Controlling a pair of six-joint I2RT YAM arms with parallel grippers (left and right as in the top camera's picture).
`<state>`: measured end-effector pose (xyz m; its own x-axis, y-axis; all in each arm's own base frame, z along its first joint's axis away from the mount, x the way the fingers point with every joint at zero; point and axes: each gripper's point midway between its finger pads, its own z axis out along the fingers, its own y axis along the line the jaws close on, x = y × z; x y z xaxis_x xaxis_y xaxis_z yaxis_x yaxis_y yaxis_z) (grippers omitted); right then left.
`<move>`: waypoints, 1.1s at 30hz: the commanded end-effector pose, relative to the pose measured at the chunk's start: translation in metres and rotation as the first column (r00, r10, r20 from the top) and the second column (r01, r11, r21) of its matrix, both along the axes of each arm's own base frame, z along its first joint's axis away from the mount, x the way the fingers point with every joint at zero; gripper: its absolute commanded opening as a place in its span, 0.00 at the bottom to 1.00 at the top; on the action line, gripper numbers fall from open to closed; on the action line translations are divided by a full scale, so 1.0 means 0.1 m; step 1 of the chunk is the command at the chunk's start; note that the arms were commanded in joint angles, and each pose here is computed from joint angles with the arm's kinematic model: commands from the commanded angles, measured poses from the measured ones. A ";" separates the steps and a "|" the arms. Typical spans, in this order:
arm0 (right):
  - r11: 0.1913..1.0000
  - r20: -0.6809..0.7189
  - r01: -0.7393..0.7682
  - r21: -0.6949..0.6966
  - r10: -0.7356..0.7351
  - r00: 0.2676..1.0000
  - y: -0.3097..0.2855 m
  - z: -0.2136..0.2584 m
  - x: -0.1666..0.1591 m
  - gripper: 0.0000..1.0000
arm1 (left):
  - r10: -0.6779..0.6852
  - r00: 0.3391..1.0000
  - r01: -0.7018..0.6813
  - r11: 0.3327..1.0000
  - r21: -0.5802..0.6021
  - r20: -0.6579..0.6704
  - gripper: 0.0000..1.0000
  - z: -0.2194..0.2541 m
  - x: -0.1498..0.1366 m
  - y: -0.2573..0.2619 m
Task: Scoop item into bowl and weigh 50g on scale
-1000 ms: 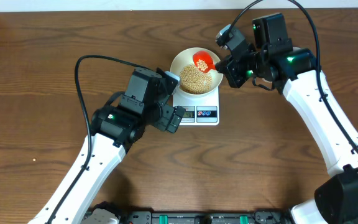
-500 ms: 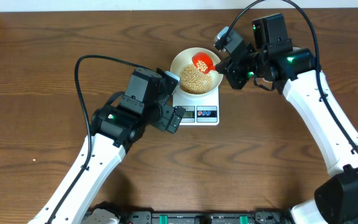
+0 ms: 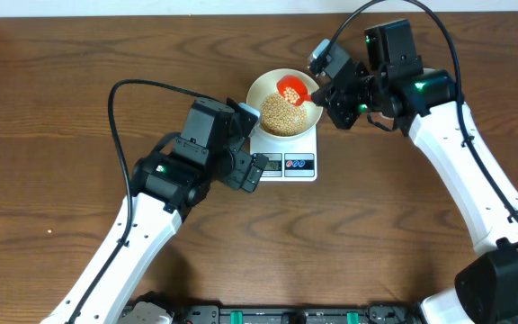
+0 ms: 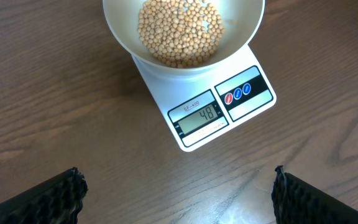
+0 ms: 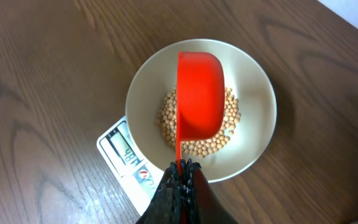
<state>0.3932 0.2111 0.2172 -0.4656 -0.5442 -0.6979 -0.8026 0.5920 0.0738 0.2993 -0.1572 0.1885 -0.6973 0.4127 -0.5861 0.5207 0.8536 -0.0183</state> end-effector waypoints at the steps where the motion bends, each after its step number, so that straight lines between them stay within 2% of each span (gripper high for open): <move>1: 1.000 -0.009 -0.003 0.028 0.003 1.000 0.06 0.05 -0.01 0.01 | -0.008 1.000 0.008 1.000 0.002 -0.001 0.97 -0.01 -0.01 0.01; 8: 0.993 -0.060 0.089 0.074 -0.085 0.995 0.07 0.08 0.04 0.01 | -0.008 1.000 0.008 1.000 0.002 -0.001 0.97 -0.01 -0.01 0.01; 24: 0.980 -0.167 0.181 0.086 -0.165 0.972 0.08 -0.11 0.09 0.01 | -0.008 1.000 0.008 1.000 0.002 -0.001 0.97 -0.01 -0.01 0.01; 33: 0.932 -0.278 0.241 0.270 -0.165 0.947 -0.04 0.10 0.18 0.01 | -0.008 1.000 0.008 1.000 0.002 -0.001 0.97 -0.01 -0.01 0.01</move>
